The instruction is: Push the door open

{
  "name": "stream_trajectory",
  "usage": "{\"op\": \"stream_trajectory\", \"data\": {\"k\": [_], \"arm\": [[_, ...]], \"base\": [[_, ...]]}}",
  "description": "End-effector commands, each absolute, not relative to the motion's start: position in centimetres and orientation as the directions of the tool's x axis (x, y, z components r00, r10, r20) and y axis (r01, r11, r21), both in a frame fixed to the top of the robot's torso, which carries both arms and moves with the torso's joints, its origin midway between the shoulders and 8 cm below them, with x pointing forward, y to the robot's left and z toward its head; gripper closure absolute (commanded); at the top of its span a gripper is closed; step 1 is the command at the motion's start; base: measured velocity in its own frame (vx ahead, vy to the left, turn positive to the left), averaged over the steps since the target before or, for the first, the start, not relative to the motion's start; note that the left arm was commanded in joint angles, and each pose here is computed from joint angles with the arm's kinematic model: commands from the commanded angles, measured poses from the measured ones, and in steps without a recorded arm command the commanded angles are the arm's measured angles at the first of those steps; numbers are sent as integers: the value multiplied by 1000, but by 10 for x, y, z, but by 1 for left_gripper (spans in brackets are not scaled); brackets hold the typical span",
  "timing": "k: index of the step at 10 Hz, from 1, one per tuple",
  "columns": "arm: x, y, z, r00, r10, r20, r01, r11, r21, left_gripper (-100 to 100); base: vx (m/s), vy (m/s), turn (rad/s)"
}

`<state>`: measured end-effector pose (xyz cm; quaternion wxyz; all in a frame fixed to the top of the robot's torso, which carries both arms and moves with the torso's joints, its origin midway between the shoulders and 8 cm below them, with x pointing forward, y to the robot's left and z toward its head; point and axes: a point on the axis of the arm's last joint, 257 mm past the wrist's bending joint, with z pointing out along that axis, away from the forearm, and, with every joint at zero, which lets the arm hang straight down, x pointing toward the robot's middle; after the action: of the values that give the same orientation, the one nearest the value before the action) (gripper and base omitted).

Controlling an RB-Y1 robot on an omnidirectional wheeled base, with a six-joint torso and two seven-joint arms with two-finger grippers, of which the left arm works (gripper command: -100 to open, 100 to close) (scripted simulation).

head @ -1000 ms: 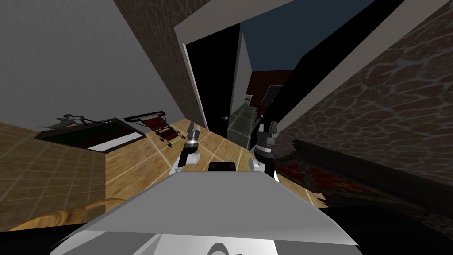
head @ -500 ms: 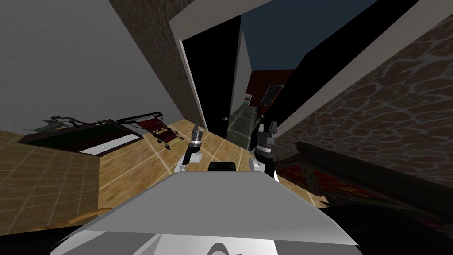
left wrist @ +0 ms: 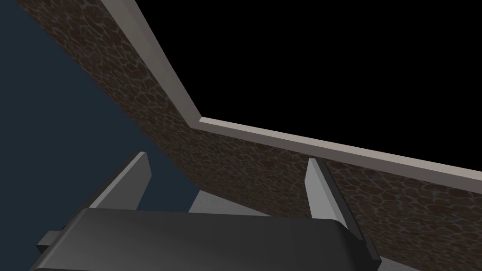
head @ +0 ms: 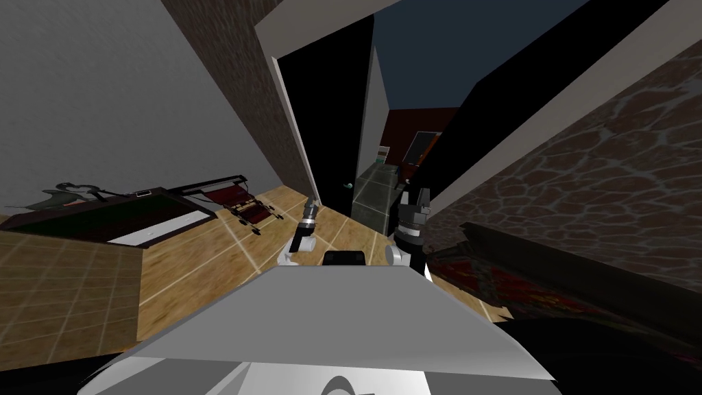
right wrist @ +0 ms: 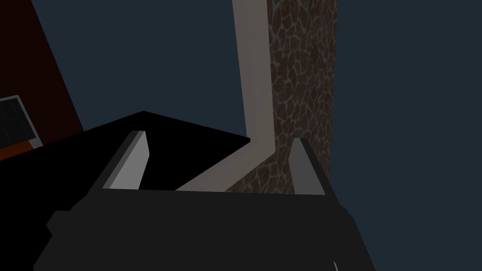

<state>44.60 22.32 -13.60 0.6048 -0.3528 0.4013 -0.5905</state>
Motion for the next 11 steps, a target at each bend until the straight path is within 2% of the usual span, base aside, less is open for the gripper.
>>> {"op": "stream_trajectory", "data": {"k": [1,11], "arm": [[451,217,-148,-38,-997,-67,415,45,-909,-100],[469,187,-211,-125,-990,-59,328,15,-945,-100]], "base": [[121,19,-21],[80,12,-17]]}}
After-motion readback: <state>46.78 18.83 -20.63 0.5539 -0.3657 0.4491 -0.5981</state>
